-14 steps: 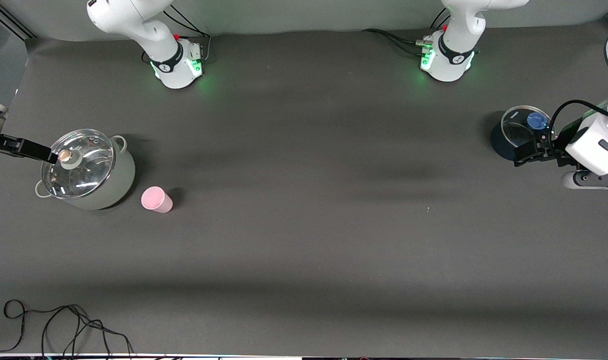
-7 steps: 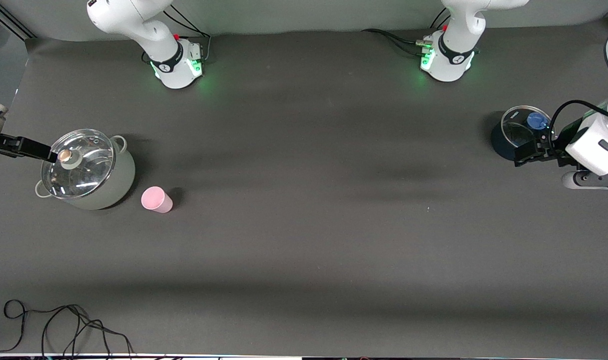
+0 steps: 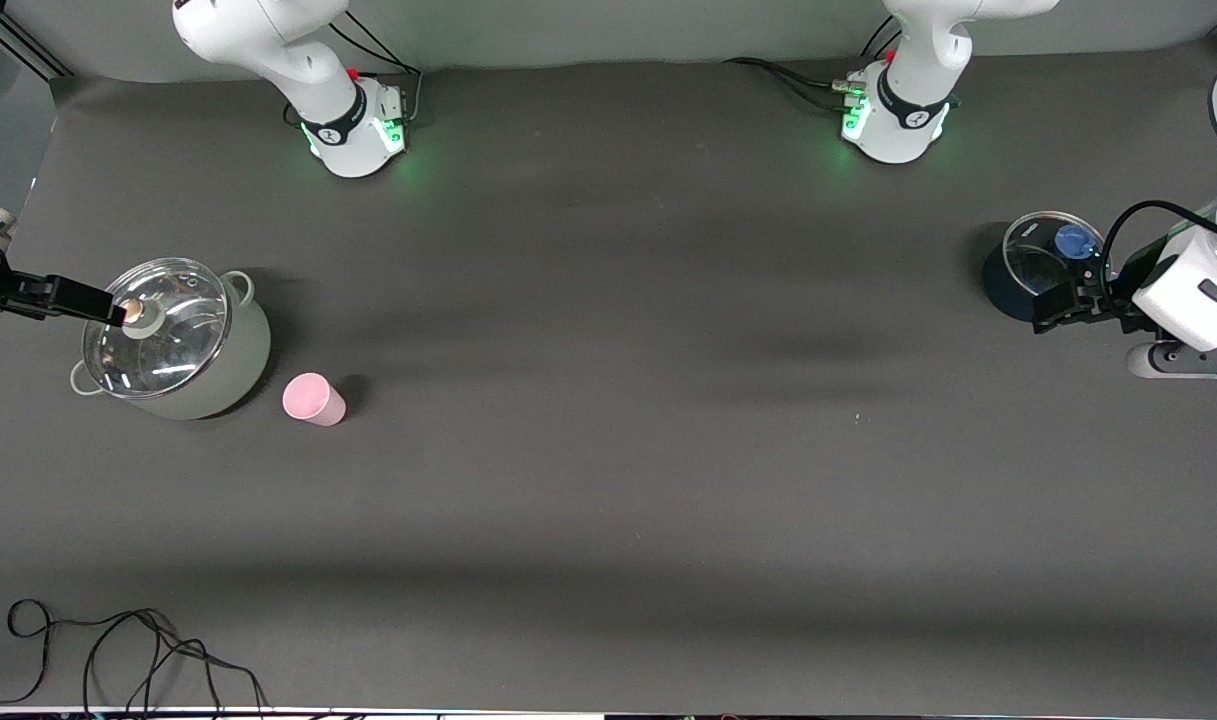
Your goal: Transfer pink cup from left to right arm
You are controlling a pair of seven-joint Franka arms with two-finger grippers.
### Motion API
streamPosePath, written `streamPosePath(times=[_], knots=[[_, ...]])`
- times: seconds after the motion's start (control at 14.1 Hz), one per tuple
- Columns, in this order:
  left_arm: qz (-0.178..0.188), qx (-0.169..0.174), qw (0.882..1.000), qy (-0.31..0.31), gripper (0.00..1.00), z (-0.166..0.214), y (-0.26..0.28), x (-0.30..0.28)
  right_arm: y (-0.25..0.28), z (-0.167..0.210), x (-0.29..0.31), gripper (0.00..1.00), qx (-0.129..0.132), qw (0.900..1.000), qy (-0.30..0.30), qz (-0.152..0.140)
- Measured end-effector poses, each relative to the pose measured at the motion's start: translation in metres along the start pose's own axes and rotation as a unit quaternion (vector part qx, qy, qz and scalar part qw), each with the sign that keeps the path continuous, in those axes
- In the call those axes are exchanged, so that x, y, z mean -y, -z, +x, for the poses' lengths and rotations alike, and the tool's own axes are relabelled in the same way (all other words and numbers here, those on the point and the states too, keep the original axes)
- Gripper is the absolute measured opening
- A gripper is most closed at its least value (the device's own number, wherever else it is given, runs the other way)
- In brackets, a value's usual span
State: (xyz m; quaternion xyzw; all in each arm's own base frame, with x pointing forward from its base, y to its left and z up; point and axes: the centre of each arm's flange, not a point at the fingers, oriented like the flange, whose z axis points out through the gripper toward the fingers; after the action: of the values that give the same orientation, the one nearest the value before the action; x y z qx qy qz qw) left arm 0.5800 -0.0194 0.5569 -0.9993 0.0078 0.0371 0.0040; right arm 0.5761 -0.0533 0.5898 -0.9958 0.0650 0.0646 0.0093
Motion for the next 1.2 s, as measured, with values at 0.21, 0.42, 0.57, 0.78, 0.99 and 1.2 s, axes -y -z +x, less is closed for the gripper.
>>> streamPosePath(times=[0.21,0.42,0.57,0.78,0.99,1.2], knots=[[0.000,0.000,1.000,0.000,1.00,0.000,0.000,0.000,0.004,-0.001,-0.015,1.00,-0.003,1.000,-0.005,0.015],[0.000,0.000,1.000,0.000,1.00,0.000,0.000,0.000,0.015,-0.011,-0.026,1.00,-0.014,1.000,-0.005,0.024],[0.000,0.000,1.000,0.000,1.00,0.000,0.000,0.000,0.016,-0.018,-0.026,1.00,-0.030,0.999,-0.001,0.019],[0.000,0.000,1.000,0.000,1.00,0.000,0.000,0.000,0.003,-0.028,-0.015,1.00,-0.058,0.998,0.010,0.014],[0.000,0.000,1.000,0.000,1.00,0.000,0.000,0.000,-0.002,-0.033,-0.005,1.00,-0.083,0.996,0.030,-0.005],[0.000,0.000,1.000,0.000,1.00,0.000,0.000,0.000,0.002,-0.030,-0.005,1.00,-0.112,0.993,0.034,-0.008]])
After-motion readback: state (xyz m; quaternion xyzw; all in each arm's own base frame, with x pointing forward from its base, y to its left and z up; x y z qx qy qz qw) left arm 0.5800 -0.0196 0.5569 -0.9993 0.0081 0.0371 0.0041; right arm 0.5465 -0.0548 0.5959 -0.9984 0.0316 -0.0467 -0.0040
